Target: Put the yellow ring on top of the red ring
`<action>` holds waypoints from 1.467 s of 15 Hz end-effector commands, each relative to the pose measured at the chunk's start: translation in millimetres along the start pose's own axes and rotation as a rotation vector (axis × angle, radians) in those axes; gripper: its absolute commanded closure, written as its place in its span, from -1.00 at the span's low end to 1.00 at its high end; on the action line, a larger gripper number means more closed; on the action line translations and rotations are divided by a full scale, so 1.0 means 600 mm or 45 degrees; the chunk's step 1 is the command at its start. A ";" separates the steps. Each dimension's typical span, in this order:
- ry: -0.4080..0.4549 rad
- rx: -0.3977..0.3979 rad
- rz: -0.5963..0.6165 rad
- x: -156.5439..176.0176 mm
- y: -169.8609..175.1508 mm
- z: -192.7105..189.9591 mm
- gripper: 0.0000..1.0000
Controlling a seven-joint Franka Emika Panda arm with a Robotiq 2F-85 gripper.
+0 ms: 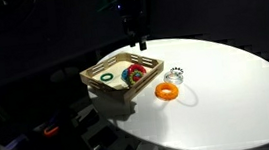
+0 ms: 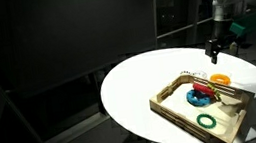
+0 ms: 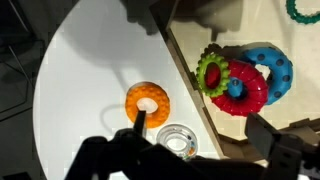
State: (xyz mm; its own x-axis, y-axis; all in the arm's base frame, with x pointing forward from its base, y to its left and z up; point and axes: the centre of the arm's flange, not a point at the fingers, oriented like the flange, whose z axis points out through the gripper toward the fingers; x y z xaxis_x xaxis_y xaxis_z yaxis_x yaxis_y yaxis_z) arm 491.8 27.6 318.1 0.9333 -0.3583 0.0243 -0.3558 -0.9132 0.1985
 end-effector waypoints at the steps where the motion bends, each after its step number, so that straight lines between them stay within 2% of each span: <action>1: -0.055 0.000 -0.040 0.011 0.042 -0.061 -1.00; 8: -0.186 0.056 -0.215 0.010 0.099 -0.134 -1.00; 11: -0.201 0.113 -0.289 -0.001 0.122 -0.173 -1.00; 22: 0.037 0.242 -0.300 -0.056 0.187 -0.324 -1.00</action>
State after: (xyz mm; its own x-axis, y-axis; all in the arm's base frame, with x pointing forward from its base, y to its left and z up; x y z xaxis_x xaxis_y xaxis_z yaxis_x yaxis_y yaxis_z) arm 446.5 -22.4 505.6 0.9892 -0.1467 -0.0033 -0.1464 -0.9878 0.0524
